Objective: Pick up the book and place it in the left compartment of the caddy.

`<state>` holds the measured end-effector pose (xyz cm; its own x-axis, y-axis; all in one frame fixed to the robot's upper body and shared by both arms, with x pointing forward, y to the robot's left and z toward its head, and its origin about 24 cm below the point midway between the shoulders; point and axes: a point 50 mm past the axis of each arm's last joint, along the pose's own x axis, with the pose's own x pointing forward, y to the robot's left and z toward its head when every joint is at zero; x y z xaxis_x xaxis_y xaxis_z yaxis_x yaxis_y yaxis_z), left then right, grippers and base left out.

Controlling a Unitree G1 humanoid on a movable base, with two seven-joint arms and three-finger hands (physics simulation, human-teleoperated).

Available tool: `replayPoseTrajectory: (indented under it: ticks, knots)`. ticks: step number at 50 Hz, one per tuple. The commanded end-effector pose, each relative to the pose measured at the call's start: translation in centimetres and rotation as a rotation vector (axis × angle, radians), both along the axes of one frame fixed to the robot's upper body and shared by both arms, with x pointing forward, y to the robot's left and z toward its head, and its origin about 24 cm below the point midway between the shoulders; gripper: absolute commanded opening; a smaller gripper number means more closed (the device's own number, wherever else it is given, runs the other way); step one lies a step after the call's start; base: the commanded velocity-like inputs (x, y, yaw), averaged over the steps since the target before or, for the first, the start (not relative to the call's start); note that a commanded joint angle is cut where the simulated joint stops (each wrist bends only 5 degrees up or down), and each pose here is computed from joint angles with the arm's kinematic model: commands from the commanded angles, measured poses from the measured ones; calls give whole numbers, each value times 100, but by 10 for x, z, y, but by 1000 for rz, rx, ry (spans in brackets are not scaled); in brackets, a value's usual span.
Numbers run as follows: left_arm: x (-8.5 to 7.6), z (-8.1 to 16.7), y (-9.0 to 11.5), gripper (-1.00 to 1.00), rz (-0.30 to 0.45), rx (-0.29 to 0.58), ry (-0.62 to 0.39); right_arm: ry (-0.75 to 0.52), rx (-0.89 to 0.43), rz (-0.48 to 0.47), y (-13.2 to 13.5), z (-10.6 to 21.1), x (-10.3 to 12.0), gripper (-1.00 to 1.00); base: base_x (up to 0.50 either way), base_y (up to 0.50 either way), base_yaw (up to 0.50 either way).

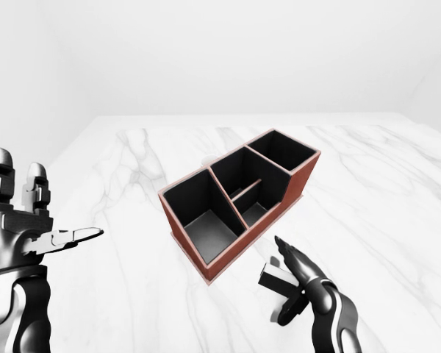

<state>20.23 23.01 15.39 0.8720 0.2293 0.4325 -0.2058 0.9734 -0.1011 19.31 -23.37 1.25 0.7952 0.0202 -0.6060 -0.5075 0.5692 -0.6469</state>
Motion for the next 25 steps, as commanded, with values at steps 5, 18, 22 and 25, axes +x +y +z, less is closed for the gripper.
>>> replayPoseTrajectory:
  ticks: [5, 18, 22, 25]
  knots:
    - [0, 1, 1, 100, 2, -2, -4, 37, 5, 5, -1, -8, 0, 100, 0, 0, 0]
    - [1, -1, 1, 100, 6, -7, 1, 29, -10, 17, 3, -5, -1, -100, 0, 0, 0]
    - [0, 1, 1, 100, 5, -5, -7, 14, -19, 24, 5, -2, -1, -100, 0, 0, 0]
    - [0, 1, 1, 100, 5, -6, -6, 11, -21, 23, 5, -1, 0, -100, 0, 0, 0]
